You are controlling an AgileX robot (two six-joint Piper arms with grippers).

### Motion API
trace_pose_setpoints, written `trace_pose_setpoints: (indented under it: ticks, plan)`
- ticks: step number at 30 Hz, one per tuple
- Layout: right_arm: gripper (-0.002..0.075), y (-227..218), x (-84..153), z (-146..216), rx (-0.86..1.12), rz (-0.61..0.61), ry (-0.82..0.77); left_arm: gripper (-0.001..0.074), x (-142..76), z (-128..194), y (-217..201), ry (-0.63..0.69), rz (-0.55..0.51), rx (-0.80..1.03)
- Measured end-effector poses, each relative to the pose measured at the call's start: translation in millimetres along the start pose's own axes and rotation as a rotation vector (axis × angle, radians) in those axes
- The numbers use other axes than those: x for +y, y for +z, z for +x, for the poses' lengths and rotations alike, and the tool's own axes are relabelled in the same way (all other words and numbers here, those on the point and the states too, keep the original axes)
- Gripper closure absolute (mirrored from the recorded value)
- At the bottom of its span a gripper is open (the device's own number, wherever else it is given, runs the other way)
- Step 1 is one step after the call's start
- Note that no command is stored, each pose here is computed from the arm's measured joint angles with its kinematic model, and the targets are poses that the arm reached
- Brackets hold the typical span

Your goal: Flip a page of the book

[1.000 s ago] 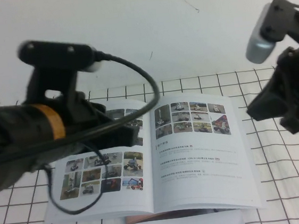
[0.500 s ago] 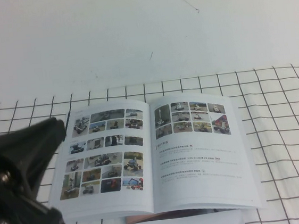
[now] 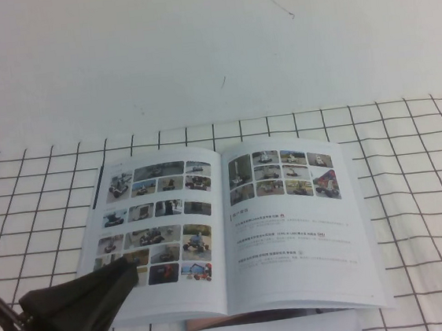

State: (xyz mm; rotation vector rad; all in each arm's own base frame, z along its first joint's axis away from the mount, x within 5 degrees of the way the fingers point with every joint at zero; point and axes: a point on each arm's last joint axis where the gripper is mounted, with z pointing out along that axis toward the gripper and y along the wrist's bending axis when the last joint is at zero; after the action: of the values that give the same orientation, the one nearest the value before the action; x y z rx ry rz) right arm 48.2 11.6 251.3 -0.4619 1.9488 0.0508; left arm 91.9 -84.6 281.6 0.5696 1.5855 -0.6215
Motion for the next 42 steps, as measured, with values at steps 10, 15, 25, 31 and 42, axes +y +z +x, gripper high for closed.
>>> trace_pose_setpoints:
  ticks: [10, 15, 25, 31, 42]
  plan:
    - [0.0724, 13, 5, 25, 0.065, -0.012, -0.003, 0.0737, -1, -2, 0, 0.002, 0.013, -0.026]
    - [0.0724, 14, 5, 26, 0.069, -0.013, -0.004, 0.0737, -1, -2, 0, 0.003, 0.013, -0.026]
    - [0.0724, 14, 5, 27, 0.07, -0.013, -0.004, 0.0737, -1, -2, 0, 0.01, 0.013, -0.023]
    - [0.0724, 14, 5, 27, 0.07, -0.013, -0.004, 0.0737, 2, -3, -14, 0.01, -0.029, -0.029]
    - [0.0724, 14, 5, 26, 0.068, -0.013, -0.004, 0.0737, 24, 27, -61, -0.062, -0.344, -0.19]
